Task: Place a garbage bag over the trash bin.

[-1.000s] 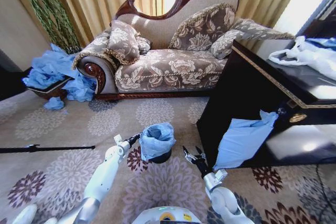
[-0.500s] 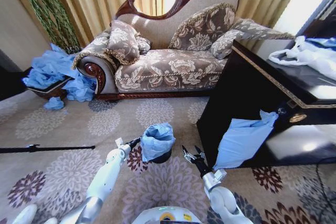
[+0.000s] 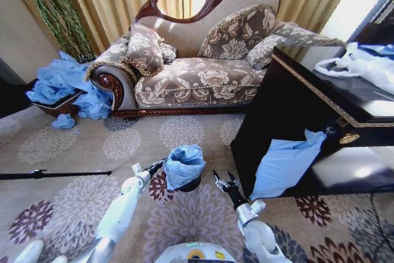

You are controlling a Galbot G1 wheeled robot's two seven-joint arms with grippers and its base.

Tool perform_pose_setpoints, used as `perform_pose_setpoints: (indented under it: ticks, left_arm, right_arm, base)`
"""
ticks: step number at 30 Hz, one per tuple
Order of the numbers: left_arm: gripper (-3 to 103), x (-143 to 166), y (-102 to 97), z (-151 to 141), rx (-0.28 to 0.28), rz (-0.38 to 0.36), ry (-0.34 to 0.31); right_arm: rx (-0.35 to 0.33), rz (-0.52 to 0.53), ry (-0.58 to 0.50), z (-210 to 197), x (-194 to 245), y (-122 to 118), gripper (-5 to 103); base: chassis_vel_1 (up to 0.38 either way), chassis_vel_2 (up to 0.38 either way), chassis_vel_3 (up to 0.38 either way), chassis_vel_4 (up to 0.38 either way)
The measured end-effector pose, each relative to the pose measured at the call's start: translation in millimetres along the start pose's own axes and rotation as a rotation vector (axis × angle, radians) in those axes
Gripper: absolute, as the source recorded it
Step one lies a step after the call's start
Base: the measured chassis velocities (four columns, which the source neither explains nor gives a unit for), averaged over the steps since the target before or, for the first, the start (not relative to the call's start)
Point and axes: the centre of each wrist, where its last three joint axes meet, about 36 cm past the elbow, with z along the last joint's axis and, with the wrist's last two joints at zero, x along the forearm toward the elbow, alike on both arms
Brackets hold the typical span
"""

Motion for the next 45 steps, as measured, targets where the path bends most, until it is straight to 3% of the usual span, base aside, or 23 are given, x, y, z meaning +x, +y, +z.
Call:
perform_pose_setpoints:
  ticks: [1, 5, 7, 8, 10, 16, 18, 22, 23, 26, 27, 29, 30, 32, 33, 35, 36, 37, 40, 41, 43, 44, 45]
  left_arm:
    - [51, 4.8, -3.6, -3.3, -0.016, 0.017, -0.016]
    - [56, 10.5, -12.9, -7.0, -0.051, 0.036, -0.027]
    - [67, 14.7, -27.3, -7.6, -0.123, 0.053, -0.020]
    - [67, 14.7, -27.3, -7.6, -0.123, 0.053, -0.020]
    - [78, 24.7, -42.2, -0.4, -0.173, 0.067, -0.007]
    - [98, 61.8, -66.7, 18.3, -0.186, 0.072, -0.009]
    - [100, 69.0, -68.9, 19.8, -0.191, 0.070, -0.008]
    - [100, 91.4, -81.1, 25.0, -0.301, 0.039, -0.024]
    - [100, 91.4, -81.1, 25.0, -0.301, 0.039, -0.024]
    - [100, 102.5, -105.7, 34.4, -0.453, 0.005, -0.044]
    - [100, 102.5, -105.7, 34.4, -0.453, 0.005, -0.044]
    - [100, 105.2, -125.6, 42.8, -0.546, -0.038, -0.057]
    - [100, 105.2, -125.6, 42.8, -0.546, -0.038, -0.057]
    - [100, 106.8, -146.7, 53.8, -0.627, -0.120, -0.079]
    - [100, 106.8, -146.7, 53.8, -0.627, -0.120, -0.079]
    - [98, 107.9, -155.6, 62.9, -0.710, -0.136, -0.099]
    - [98, 109.1, -158.2, 69.4, -0.806, -0.122, -0.118]
    - [98, 109.1, -158.2, 69.4, -0.806, -0.122, -0.118]
    - [100, 108.5, -151.5, 80.5, -1.046, -0.037, -0.134]
    - [100, 108.5, -151.5, 80.5, -1.046, -0.037, -0.134]
    - [100, 107.0, -149.3, 84.0, -1.175, 0.027, -0.134]
    - [100, 106.1, -149.0, 85.5, -1.216, 0.047, -0.133]
    - [100, 106.1, -149.0, 85.5, -1.216, 0.047, -0.133]
  right_arm:
    - [-0.032, -0.004, 0.003, 5.3, 0.2, 5.3, 100]
    - [-0.065, -0.009, 0.016, 15.1, -0.8, 9.8, 100]
    - [-0.091, -0.004, 0.028, 28.2, -1.5, 12.4, 100]
    - [-0.091, -0.004, 0.028, 28.2, -1.5, 12.4, 100]
    - [-0.099, 0.011, 0.025, 33.3, -2.0, 10.6, 100]
    - [-0.092, 0.022, 0.022, 32.5, -2.9, 5.1, 100]
    - [-0.089, 0.023, 0.023, 32.7, -2.4, 3.9, 100]
    - [-0.082, 0.026, 0.026, 32.8, -0.9, 1.3, 100]
    - [-0.082, 0.026, 0.026, 32.8, -0.9, 1.3, 100]
    - [-0.072, 0.029, 0.028, 31.7, 0.4, -2.3, 100]
    - [-0.072, 0.029, 0.028, 31.7, 0.4, -2.3, 100]
    - [-0.066, 0.030, 0.027, 30.2, 0.4, -4.4, 100]
    - [-0.066, 0.030, 0.027, 30.2, 0.4, -4.4, 100]
    - [-0.063, 0.030, 0.026, 29.1, -0.2, -5.3, 100]
    - [-0.063, 0.030, 0.026, 29.1, -0.2, -5.3, 100]
    - [-0.062, 0.031, 0.026, 29.3, -0.2, -5.4, 100]
    - [-0.062, 0.032, 0.026, 29.8, 0.0, -5.3, 100]
    - [-0.062, 0.032, 0.026, 29.8, 0.0, -5.3, 100]
    - [-0.058, 0.036, 0.029, 30.5, 0.9, -6.8, 100]
    - [-0.058, 0.036, 0.029, 30.5, 0.9, -6.8, 100]
    - [-0.056, 0.037, 0.029, 30.7, 0.9, -7.5, 100]
    - [-0.055, 0.037, 0.030, 30.8, 0.8, -7.7, 100]
    - [-0.055, 0.037, 0.030, 30.8, 0.8, -7.7, 100]
  base:
    - [0.000, 0.000, 0.000, 0.000]
    - [0.000, 0.000, 0.000, 0.000]
    - [0.000, 0.000, 0.000, 0.000]
    - [0.000, 0.000, 0.000, 0.000]
    - [0.000, 0.000, 0.000, 0.000]
    - [0.000, 0.000, 0.000, 0.000]
    - [0.000, 0.000, 0.000, 0.000]
    - [0.000, 0.000, 0.000, 0.000]
    - [0.000, 0.000, 0.000, 0.000]
    - [0.000, 0.000, 0.000, 0.000]
    - [0.000, 0.000, 0.000, 0.000]
    - [0.000, 0.000, 0.000, 0.000]
    - [0.000, 0.000, 0.000, 0.000]
    - [0.000, 0.000, 0.000, 0.000]
    - [0.000, 0.000, 0.000, 0.000]
    - [0.000, 0.000, 0.000, 0.000]
    - [0.000, 0.000, 0.000, 0.000]
    - [0.000, 0.000, 0.000, 0.000]
    - [0.000, 0.000, 0.000, 0.000]
    - [0.000, 0.000, 0.000, 0.000]
    - [0.000, 0.000, 0.000, 0.000]
    - [0.000, 0.000, 0.000, 0.000]
    - [0.000, 0.000, 0.000, 0.000]
